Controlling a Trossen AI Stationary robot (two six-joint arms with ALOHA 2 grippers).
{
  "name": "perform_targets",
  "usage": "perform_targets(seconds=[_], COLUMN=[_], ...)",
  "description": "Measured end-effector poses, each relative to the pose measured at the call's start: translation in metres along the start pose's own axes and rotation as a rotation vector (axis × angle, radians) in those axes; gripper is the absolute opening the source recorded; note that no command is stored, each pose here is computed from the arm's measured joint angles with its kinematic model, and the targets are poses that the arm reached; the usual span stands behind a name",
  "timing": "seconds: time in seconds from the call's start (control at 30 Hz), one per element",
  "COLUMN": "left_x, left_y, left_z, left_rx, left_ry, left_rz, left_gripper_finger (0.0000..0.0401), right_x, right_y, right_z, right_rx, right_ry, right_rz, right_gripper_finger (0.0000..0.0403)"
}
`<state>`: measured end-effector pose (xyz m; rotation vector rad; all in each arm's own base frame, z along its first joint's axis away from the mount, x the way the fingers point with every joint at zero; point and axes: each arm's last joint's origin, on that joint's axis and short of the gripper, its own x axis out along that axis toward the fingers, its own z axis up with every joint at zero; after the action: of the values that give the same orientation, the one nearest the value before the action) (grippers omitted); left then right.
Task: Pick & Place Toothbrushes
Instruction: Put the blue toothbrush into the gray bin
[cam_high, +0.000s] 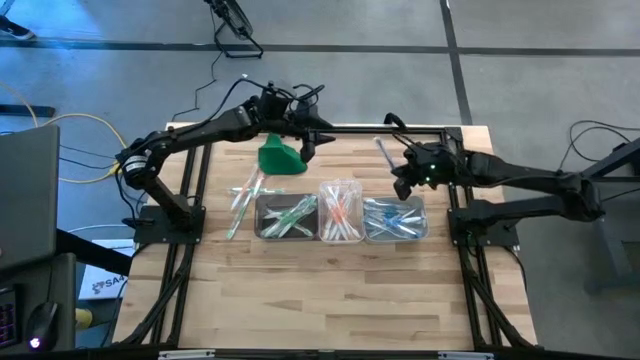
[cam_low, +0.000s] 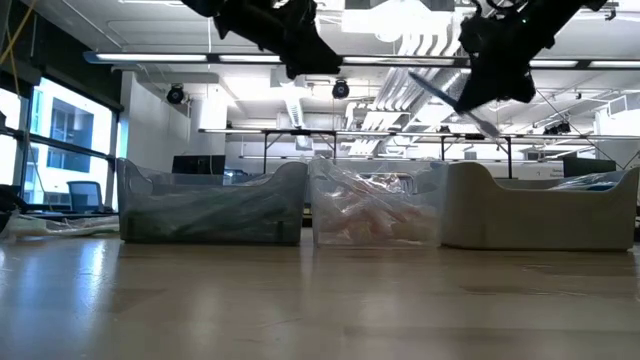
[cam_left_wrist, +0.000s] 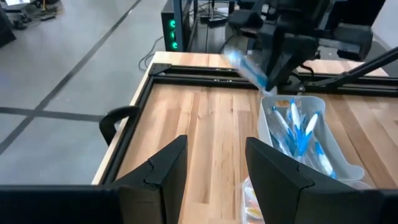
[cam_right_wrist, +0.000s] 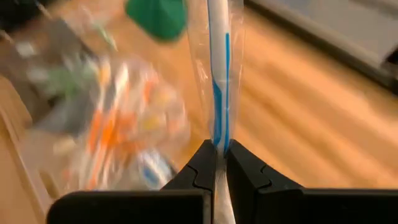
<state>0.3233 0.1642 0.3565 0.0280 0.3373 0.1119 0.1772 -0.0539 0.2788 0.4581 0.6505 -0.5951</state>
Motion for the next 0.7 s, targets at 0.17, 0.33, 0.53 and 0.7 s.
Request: perform_targets(seconds=[0.17, 0.33, 0.53, 0.7], left_x=[0.0, 0.0, 0.0, 0.0], left_y=[0.0, -0.001, 0.0, -0.001], left_z=[-0.002, -0.003, -0.003, -0.003], left_rx=[-0.009, -0.012, -0.011, -0.011], left_ry=[0.023, 0.031, 0.03, 0.03], left_rz=[-0.003, -0.003, -0.003, -0.003], left_gripper_finger=[0.0159, 0.0159, 0.0159, 0.0159], right_x=[0.009, 0.02, 0.026, 0.025], right_y=[0.007, 0.015, 0.019, 0.019], right_z=[-0.012, -0.024, -0.041, -0.047], right_rx=[0.043, 0.085, 0.095, 0.045], right_ry=[0.182, 0.369, 0.615, 0.702], right_rz=[0.008, 0.06, 0.089, 0.11], right_gripper_finger=[0.0012, 0.0012, 0.0012, 0.0012])
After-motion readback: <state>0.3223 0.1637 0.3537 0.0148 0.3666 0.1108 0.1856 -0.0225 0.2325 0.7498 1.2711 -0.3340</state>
